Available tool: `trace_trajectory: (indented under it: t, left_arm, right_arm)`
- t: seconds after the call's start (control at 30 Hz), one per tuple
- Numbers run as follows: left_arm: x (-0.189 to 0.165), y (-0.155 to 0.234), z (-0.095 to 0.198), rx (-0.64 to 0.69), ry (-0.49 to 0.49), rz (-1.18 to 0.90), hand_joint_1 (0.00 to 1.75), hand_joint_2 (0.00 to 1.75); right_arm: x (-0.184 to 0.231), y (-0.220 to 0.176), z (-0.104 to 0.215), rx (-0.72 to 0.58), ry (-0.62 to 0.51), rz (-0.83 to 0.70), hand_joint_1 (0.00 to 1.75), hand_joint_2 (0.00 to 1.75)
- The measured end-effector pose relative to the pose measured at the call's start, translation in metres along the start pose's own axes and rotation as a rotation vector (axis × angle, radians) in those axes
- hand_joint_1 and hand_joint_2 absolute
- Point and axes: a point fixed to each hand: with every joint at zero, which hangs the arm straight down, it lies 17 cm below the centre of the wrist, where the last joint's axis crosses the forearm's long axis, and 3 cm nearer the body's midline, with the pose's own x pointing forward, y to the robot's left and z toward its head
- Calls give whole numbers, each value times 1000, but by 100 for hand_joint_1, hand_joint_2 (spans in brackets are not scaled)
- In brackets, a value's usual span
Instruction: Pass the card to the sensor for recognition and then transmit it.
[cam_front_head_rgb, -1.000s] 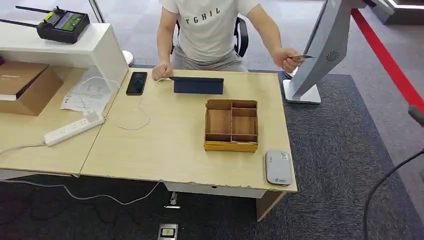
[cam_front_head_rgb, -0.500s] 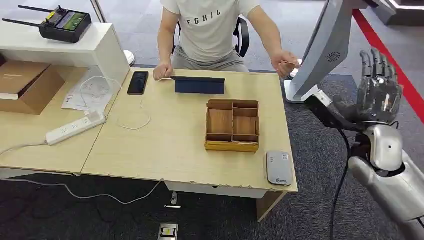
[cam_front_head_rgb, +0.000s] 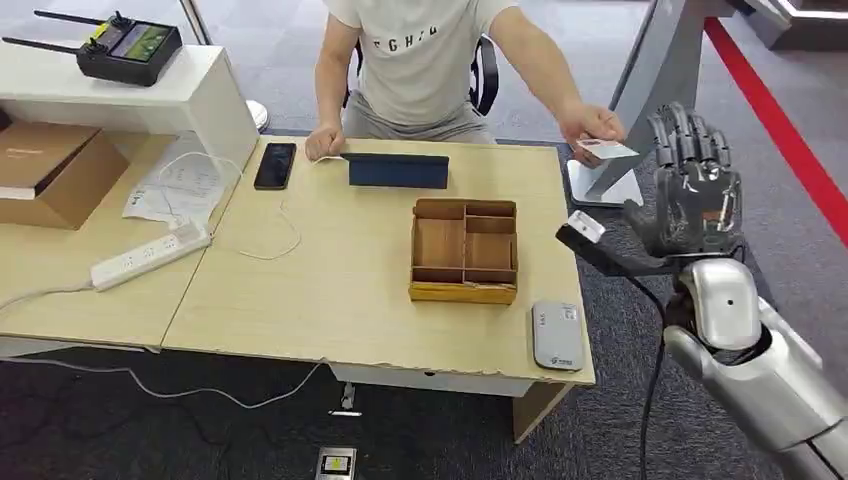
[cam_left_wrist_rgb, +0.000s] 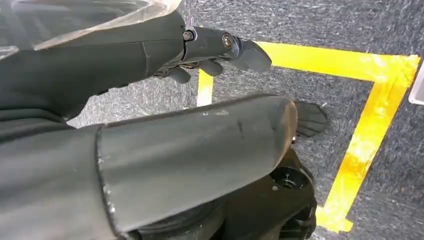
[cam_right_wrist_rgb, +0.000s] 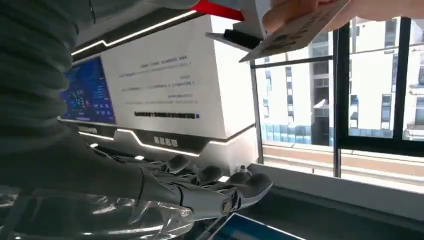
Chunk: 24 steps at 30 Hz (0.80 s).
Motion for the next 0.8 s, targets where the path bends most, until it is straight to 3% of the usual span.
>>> trace_trajectory:
  t: [0.8]
  left_arm:
    - [-3,-9,0,-5,7,13,0,0]
  right_arm:
    - [35,21,1,56,-58,7,0,175]
